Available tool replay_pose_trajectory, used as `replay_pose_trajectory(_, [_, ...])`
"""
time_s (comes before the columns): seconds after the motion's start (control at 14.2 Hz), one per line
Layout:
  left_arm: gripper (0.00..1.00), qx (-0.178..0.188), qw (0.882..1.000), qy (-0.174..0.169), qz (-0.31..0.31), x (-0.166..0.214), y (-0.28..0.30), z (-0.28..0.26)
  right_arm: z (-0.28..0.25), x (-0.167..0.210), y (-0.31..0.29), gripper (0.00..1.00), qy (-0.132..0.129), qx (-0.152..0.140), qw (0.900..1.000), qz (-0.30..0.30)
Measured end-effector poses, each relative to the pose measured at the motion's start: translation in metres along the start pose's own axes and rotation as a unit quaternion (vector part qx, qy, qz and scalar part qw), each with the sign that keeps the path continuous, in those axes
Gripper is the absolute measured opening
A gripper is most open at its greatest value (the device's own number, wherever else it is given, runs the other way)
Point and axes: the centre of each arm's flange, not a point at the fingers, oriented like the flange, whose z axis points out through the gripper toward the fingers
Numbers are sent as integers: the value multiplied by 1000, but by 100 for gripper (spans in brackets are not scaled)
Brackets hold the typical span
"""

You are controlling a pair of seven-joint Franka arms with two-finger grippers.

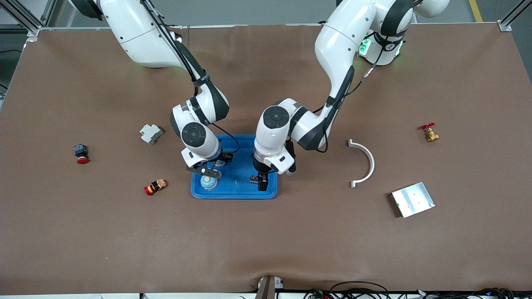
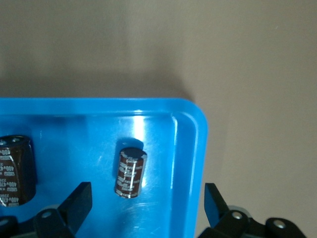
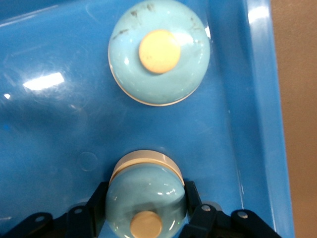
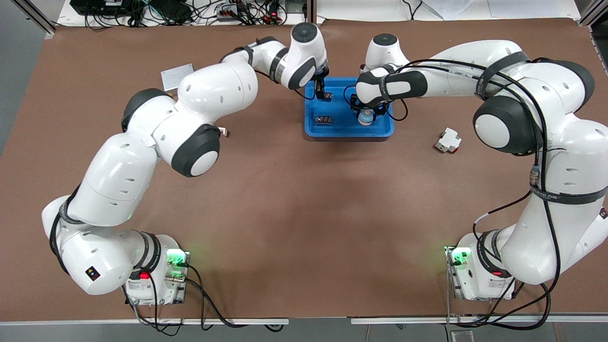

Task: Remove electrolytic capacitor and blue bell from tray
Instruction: 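Lift the button with the right gripper while the left gripper grasps a capacitor, then set the pale-blue button on the table beside the red button with the right gripper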

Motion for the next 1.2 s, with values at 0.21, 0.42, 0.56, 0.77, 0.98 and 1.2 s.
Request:
replay_pose_trajectory(0.21, [100,-16,1000,2,19,-7,-18,24,-2,1,0,65,1,1,1000,1])
replay_pose_trajectory(0.42, [100,-22,999,5,29,-8,-27,40,-28,8,6,65,-1,1,1000,2])
replay_pose_trajectory(0.56, [100,-23,999,6,30,-7,-27,42,-57,19,23,65,-5,1,1000,-10])
replay_pose_trajectory(0.77, [100,-26,999,5,32,-5,-26,45,-95,46,70,65,-20,-2,999,-27])
replay_pose_trajectory(0.98, [100,-29,999,6,33,-2,-27,52,-120,85,160,65,-43,-11,998,-45])
replay_pose_trajectory(1.2, [100,-33,999,3,34,-1,-28,55,-137,114,277,65,-45,-3,997,-69])
